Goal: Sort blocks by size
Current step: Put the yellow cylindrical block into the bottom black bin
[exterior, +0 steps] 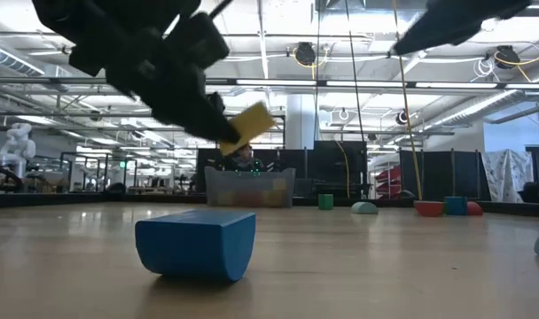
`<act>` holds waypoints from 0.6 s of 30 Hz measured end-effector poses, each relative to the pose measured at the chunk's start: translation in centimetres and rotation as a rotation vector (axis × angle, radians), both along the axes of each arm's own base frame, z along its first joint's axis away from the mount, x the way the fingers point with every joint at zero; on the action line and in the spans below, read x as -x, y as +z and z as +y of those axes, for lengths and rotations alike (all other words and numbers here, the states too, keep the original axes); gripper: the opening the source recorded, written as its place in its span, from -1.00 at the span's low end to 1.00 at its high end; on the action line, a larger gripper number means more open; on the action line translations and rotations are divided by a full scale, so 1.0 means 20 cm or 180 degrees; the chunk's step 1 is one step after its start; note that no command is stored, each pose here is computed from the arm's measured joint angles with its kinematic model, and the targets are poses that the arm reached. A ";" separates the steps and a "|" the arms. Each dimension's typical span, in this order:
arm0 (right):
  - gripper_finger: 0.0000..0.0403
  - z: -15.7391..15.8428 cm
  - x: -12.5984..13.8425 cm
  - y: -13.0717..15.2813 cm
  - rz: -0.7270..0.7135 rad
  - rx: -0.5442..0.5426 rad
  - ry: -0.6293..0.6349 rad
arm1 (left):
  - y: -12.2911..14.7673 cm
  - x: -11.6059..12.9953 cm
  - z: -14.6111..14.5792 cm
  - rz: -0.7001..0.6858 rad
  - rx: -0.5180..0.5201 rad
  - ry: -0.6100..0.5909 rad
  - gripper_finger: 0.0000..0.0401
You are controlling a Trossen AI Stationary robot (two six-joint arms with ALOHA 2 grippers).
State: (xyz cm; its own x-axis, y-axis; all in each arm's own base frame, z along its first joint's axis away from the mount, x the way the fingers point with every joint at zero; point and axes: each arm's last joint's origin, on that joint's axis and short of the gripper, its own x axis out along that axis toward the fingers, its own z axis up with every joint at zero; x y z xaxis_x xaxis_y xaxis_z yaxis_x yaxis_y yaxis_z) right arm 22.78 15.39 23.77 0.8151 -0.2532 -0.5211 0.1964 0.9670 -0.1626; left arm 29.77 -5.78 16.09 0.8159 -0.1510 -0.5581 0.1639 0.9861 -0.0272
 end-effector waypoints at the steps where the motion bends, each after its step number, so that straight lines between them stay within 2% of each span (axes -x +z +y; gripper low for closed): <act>1: -0.17 -0.01 -0.02 0.00 -0.0052 0.0018 0.0026 | 0.01 -0.01 0.00 -0.0069 0.0017 -0.0006 -0.30; 7: -0.09 -0.08 -0.12 0.01 -0.0228 -0.0050 0.0359 | 0.05 -0.03 -0.02 -0.0381 -0.0047 -0.0107 -0.30; 18: 0.14 -0.17 -0.28 -0.03 -0.0362 -0.0029 0.0662 | 0.09 -0.06 -0.03 -0.0806 -0.0144 -0.0197 -0.29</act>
